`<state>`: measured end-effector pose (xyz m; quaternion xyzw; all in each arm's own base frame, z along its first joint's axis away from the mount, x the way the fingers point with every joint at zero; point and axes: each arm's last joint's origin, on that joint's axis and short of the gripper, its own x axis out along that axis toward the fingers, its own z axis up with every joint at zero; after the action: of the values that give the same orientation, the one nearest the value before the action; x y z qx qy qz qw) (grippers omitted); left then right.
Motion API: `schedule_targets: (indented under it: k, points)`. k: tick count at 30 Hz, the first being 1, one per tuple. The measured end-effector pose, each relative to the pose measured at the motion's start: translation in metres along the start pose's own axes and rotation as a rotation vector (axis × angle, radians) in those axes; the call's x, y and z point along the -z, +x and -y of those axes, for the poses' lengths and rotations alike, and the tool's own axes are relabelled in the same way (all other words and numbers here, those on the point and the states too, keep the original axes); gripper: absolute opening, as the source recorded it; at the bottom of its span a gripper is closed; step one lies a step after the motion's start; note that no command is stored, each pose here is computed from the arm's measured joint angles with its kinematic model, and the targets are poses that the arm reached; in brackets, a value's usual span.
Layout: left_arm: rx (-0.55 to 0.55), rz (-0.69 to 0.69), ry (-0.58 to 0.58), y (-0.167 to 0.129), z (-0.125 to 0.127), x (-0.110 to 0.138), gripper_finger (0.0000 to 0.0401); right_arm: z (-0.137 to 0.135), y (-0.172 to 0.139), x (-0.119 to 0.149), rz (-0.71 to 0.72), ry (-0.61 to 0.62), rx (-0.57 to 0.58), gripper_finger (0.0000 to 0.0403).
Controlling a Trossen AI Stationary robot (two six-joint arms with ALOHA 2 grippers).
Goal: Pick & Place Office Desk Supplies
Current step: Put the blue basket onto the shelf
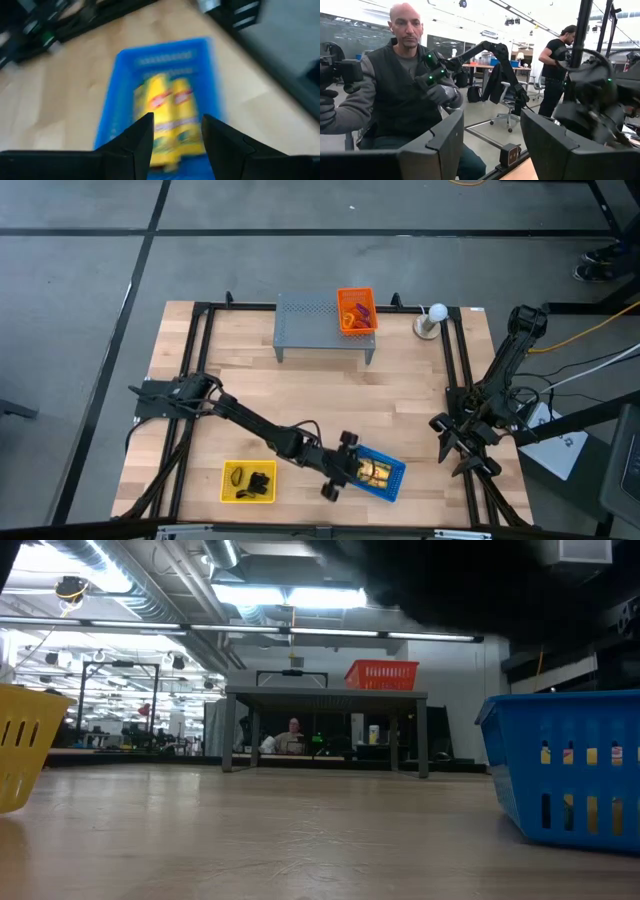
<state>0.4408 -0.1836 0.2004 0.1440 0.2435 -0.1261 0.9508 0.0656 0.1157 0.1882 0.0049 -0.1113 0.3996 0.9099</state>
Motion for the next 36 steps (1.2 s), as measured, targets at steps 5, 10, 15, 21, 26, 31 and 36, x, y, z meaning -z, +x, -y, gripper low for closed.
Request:
schedule_targets:
  k: [5,10,15,21,26,31,36]
  points:
    - [0.132,0.038,0.069,-0.005,0.011,-0.014,0.0161,0.0,0.0,0.0,0.0,0.0,0.0,0.0197]
    - [0.085,-0.008,0.062,-0.002,0.007,-0.01,0.0161,0.0,0.0,0.0,0.001,-0.002,0.0,0.0197]
    - [0.111,-0.008,0.003,0.001,-0.001,-0.008,0.0161,0.0,0.0,0.0,0.003,-0.004,0.001,0.0197]
    - [0.143,-0.017,-0.025,0.005,0.0,-0.004,0.0161,0.0,0.0,0.0,0.003,-0.009,0.001,0.0197]
    - [0.165,-0.041,-0.027,0.017,0.005,0.008,0.0161,0.0,0.0,0.0,0.003,-0.031,0.002,0.0197]
    - [0.142,-0.02,-0.037,0.02,0.004,0.009,0.0161,0.0,0.0,0.0,0.003,-0.03,0.002,0.0197]
    - [0.151,-0.027,-0.047,0.021,0.001,0.01,0.0161,0.0,0.0,0.0,0.004,-0.03,0.002,0.0197]
